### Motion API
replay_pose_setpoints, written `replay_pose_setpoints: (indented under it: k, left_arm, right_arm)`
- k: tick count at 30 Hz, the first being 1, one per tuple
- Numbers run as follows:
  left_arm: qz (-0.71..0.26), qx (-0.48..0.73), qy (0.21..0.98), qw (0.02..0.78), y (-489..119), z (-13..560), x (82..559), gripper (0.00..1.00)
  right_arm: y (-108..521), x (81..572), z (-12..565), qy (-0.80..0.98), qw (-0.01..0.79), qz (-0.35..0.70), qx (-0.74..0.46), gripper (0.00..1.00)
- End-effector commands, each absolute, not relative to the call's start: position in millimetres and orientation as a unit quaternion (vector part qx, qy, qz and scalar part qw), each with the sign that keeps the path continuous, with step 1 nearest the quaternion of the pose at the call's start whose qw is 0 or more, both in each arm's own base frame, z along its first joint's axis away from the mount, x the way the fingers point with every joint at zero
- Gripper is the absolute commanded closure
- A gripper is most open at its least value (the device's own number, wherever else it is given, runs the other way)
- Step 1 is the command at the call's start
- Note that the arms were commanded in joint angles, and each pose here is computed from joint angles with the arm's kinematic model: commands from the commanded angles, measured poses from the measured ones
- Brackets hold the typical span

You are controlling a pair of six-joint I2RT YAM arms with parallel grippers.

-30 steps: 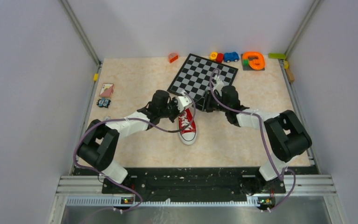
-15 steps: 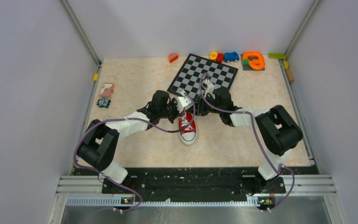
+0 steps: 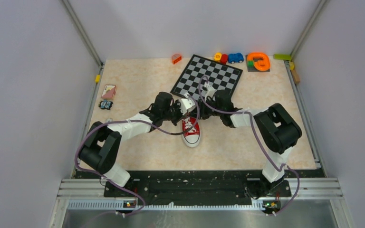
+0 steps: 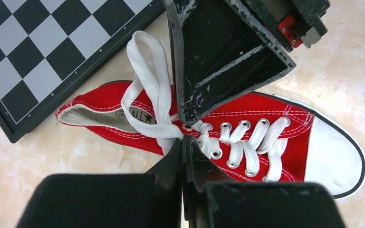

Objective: Tie the shoes
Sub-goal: Wrap the shoelace around the shoelace.

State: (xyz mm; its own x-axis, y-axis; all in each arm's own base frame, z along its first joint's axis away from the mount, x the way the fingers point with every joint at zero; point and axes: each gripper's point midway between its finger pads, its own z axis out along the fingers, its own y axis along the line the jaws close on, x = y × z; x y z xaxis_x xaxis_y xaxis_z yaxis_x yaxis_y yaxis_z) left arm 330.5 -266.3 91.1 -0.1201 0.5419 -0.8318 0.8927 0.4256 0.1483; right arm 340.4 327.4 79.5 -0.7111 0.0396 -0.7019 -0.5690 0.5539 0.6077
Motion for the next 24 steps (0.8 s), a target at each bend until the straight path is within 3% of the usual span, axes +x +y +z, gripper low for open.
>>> replay_pose_setpoints:
  k: [1,4,8,24]
  left_arm:
    - [-0.207,0.497,0.708,0.456,-271.3,110.7,334.8,1.0]
    - [-0.21,0.497,0.708,0.455,-271.7,111.4,333.9,1.0]
    - [-0.215,0.492,0.711,0.453,-272.8,112.4,333.6,1.0]
    - [-0.251,0.437,0.761,0.409,-280.0,103.0,335.4,1.0]
  right_arm:
    - [345.3,344.9,93.6,0.793,0.357,0.458,-0.185,0.75]
    - [347.6,345.7,93.8,0.792,0.356,0.46,-0.186,0.8]
    - [351.0,338.4,101.2,0.778,0.355,0.478,-0.2,1.0]
    - [341.5,320.2,127.7,0.753,0.381,0.495,-0.205,1.0]
